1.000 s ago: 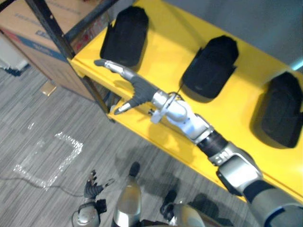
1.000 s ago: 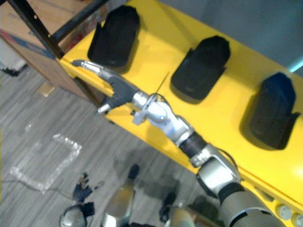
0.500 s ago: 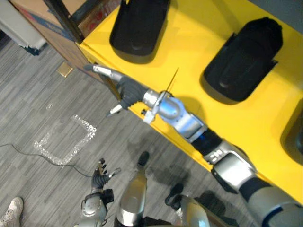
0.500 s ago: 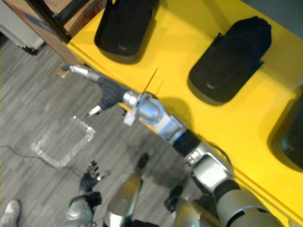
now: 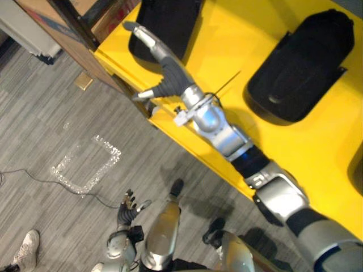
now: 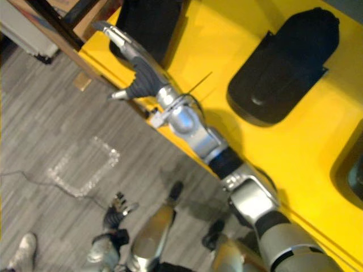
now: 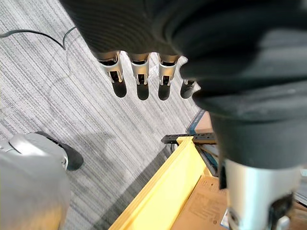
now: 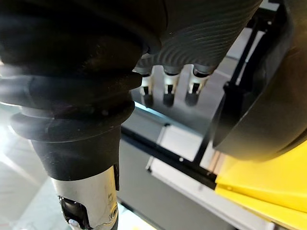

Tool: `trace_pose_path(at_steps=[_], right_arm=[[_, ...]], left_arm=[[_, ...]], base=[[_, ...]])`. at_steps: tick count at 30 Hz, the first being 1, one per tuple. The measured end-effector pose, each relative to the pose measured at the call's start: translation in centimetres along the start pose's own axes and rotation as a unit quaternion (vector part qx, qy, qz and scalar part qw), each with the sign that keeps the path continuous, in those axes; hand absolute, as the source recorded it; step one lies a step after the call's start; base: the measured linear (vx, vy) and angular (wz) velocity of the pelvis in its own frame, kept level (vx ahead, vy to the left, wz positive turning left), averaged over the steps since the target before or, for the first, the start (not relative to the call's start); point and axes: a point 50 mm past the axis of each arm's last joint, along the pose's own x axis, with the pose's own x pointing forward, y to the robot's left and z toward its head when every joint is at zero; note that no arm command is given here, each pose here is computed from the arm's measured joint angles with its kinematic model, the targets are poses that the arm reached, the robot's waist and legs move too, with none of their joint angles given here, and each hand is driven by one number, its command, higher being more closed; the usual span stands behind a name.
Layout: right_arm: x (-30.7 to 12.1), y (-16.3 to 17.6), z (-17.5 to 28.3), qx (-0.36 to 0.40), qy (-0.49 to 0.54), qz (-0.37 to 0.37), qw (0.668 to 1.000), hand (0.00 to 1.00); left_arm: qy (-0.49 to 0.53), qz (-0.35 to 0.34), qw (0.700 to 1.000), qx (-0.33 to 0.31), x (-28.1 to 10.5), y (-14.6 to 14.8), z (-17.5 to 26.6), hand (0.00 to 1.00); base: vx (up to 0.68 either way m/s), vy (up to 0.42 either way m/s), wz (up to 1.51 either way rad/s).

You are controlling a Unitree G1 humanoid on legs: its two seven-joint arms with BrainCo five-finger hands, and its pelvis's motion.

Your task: Walk over and take plastic housings, then place them on the shelf

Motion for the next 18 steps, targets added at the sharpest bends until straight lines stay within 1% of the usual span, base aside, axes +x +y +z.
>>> trace_pose_path(at_steps=[3, 4, 5, 7, 10, 14, 18], right_arm=[[0.0, 0.5, 0.0, -0.002, 0.0, 0.038, 0.999, 0.0], [-0.1, 1.2, 0.1, -0.003, -0.002, 0.064, 0.998, 0.0], [-0.1, 1.3, 0.1, -0.003, -0.003, 0.07, 0.998, 0.0], [-0.3, 2.6, 0.3, -0.007, -0.007, 0.109, 0.994, 0.0], [-0.5, 3.4, 0.5, -0.009, -0.011, 0.136, 0.991, 0.0], [-0.5, 3.6, 0.4, -0.01, -0.01, 0.147, 0.989, 0.0], [-0.7, 4.3, 0.6, -0.013, -0.013, 0.178, 0.984, 0.0]], left_arm=[[0.0, 0.004, 1.0, 0.0, 0.0, 0.0, 0.0, 0.0], [0.002, 0.008, 1.0, 0.001, 0.0, 0.1, -0.1, 0.0], [0.003, 0.008, 1.0, 0.001, 0.0, 0.1, -0.1, 0.0], [0.004, 0.009, 1.0, 0.003, 0.0, 0.2, -0.2, 0.0], [0.013, 0.012, 1.0, 0.005, -0.1, 0.4, -0.6, 0.0], [0.022, 0.012, 1.0, 0.008, -0.1, 0.3, -1.0, 0.0], [0.022, 0.012, 1.0, 0.014, -0.1, 0.5, -1.0, 0.0]], base=[[-0.02, -0.004, -0.03], [-0.02, -0.004, -0.03], [-0.03, -0.005, -0.05], [-0.01, -0.006, -0.02], [0.0, 0.0, 0.0], [0.0, -0.005, -0.02], [-0.02, -0.003, -0.11]])
